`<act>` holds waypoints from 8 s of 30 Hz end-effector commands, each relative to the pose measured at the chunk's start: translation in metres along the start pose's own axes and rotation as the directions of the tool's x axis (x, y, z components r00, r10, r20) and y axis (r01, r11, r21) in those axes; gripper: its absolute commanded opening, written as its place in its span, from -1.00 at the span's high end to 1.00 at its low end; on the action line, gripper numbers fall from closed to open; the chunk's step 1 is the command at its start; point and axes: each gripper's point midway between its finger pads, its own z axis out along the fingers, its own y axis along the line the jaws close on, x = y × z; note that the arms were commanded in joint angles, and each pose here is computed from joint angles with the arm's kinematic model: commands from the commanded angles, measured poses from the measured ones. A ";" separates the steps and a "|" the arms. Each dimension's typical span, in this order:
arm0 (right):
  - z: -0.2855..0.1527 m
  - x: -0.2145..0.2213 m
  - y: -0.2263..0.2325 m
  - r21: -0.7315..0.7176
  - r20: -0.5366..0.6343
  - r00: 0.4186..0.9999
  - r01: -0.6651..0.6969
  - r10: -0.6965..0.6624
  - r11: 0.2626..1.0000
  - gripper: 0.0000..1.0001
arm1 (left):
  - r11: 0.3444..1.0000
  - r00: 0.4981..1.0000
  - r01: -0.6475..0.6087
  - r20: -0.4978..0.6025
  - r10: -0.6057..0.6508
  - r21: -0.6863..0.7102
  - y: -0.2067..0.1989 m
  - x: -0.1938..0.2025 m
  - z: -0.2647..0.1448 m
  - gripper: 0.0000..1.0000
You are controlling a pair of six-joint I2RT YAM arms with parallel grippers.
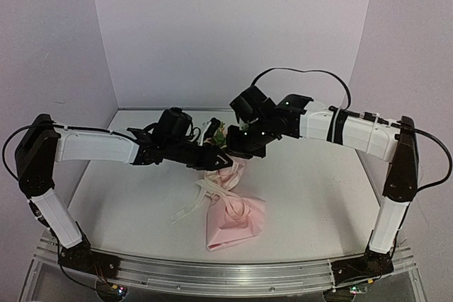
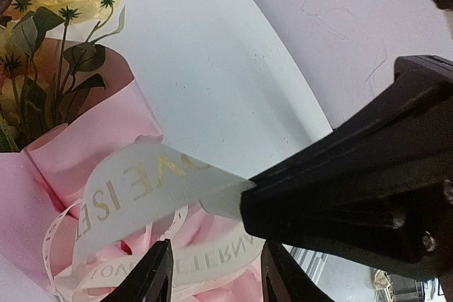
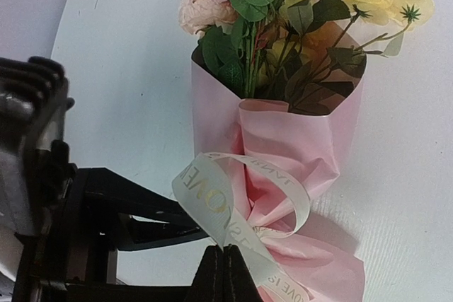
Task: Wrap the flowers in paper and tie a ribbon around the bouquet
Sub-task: Cross the half-tied ribbon over the folded bouquet.
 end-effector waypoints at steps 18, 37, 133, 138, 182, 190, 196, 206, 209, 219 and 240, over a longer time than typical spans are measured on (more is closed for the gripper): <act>0.000 -0.008 0.009 0.003 0.025 0.999 -0.035 0.035 0.999 1.00 | 0.995 0.996 -0.059 0.068 0.054 0.086 -0.025 -0.020 0.000 0.21; -0.036 0.012 -0.030 0.068 0.095 0.995 0.002 -0.008 0.998 -0.12 | 0.996 0.982 0.051 0.185 -0.037 -0.071 0.009 -0.025 -0.013 0.99; 0.012 0.094 -0.067 0.152 -0.105 0.879 0.476 -0.464 0.866 -0.20 | 0.956 0.954 0.175 0.280 -0.106 -0.236 0.041 -0.005 -0.082 1.00; 0.021 0.097 -0.093 0.174 -0.120 0.911 0.411 -0.395 0.895 -0.11 | 0.957 0.953 0.175 0.282 -0.106 -0.232 0.040 -0.007 -0.082 1.00; 0.027 0.077 -0.093 0.129 -0.043 0.965 0.262 -0.259 0.956 1.00 | 0.980 0.966 0.110 0.248 -0.066 -0.168 0.022 -0.011 -0.078 1.00; 0.014 0.072 -0.027 -0.032 -0.039 0.974 0.220 -0.221 0.975 1.00 | 0.990 0.977 0.066 0.209 -0.038 -0.127 0.013 -0.001 -0.080 0.99; 0.035 0.068 0.007 -0.079 -0.073 0.989 0.120 -0.126 0.990 1.00 | 0.990 0.979 0.068 0.200 -0.041 -0.127 0.015 0.010 -0.085 1.00; 0.069 0.062 -0.001 0.034 -0.086 0.995 -0.044 0.047 0.998 1.00 | 0.995 0.982 0.040 0.185 -0.022 -0.092 0.005 0.014 -0.084 0.99; 0.073 0.055 -0.016 0.093 -0.051 0.994 -0.092 0.097 0.991 1.00 | 0.998 0.986 0.016 0.166 -0.006 -0.063 -0.003 0.018 -0.082 1.00; 0.084 0.037 -0.034 0.186 0.025 0.987 -0.162 0.161 0.969 0.99 | 0.998 0.995 -0.051 0.083 0.048 0.042 -0.029 0.039 -0.076 1.00; 0.058 0.024 -0.019 0.172 0.089 0.991 -0.110 0.096 0.979 0.36 | 0.997 0.996 -0.004 0.089 0.011 -0.072 -0.006 0.039 -0.062 1.00</act>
